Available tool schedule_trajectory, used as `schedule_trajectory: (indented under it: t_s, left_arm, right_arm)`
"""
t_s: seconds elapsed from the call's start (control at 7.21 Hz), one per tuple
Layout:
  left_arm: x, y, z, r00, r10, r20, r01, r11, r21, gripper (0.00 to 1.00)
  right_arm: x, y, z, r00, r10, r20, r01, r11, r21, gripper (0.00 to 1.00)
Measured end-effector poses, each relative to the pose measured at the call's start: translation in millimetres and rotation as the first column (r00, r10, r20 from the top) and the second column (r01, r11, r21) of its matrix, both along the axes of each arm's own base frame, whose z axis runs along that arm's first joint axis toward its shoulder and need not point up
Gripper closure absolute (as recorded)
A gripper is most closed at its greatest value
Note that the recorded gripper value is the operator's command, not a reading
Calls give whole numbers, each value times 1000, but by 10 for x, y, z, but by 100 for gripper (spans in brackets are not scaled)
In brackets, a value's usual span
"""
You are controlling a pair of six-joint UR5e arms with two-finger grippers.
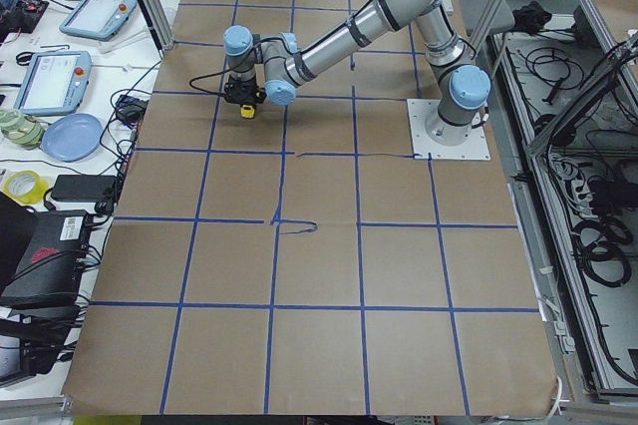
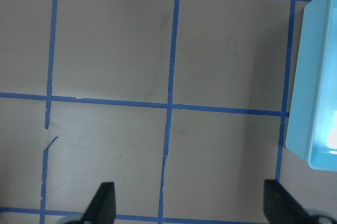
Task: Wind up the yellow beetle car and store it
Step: 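Pull the car back along the table toward the left arm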
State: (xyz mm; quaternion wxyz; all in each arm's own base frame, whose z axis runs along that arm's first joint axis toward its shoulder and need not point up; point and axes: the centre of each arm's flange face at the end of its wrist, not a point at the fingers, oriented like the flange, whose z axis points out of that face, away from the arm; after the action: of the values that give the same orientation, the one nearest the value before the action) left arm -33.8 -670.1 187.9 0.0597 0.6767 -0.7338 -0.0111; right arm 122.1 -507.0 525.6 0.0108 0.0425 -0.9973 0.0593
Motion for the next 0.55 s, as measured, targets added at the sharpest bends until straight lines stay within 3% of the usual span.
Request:
schedule_trajectory:
  t_s: [0.55]
  left_arm:
    - [602,-7,19,999,19,51,-18,1000,-7,100]
  right_arm:
    - [0,0,0,1000,0,0,0,1000,0,0]
